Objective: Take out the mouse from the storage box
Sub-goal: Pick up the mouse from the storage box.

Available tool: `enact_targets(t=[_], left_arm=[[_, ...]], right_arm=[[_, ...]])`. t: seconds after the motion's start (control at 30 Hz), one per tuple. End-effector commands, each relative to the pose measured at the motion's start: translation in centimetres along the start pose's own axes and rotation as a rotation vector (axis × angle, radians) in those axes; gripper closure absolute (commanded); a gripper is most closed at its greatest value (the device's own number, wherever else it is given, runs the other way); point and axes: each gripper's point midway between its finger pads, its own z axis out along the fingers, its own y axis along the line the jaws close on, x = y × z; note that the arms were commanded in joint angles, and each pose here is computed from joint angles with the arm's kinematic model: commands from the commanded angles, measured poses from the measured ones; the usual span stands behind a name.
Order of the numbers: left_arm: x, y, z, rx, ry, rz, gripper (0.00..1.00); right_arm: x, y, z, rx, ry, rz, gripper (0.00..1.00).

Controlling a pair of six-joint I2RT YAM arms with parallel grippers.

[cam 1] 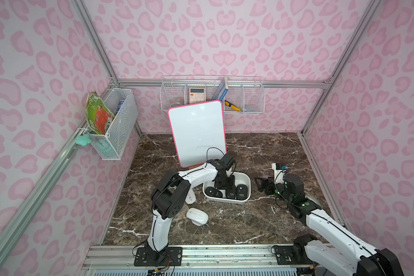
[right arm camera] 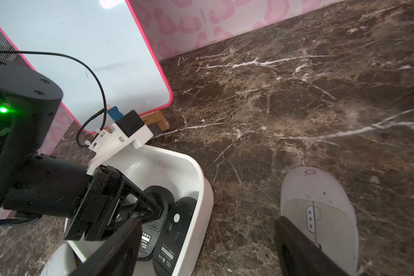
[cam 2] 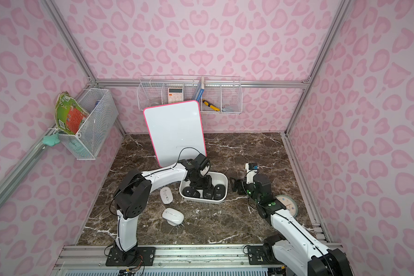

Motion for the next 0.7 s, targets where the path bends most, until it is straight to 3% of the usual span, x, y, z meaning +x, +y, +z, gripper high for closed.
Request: enact_targets(t=[0.0, 0.23, 0.4, 0.53, 0.67], left_arm=[[0.9, 1.2, 0.6, -0.056, 0.030, -0.019, 0.56], [1.0, 1.3, 0.5, -0.065, 0.029, -0.018, 0.59], [0.8, 0.8, 1.2, -0.060, 0.043, -0.011, 0.49], [1.0, 0.6, 1.8, -0.059, 0.061, -0.008, 0.47], [0.9, 0.9, 1.7, -0.076, 0.054, -0.015, 0.56]], right_arm=[[-0.6, 0.3, -0.1, -0.010, -0.023, 0.001, 0.11], [-0.6, 0.2, -0.2, -0.008, -0.025, 0.002, 0.11], [-0.6, 0.2, -0.2, -0.006, -0.027, 0.002, 0.11], [-0.7, 0.2, -0.3, -0.005, -0.030, 0.001, 0.11], [-0.7, 0.2, -0.3, -0.005, -0.029, 0.004, 0.11]])
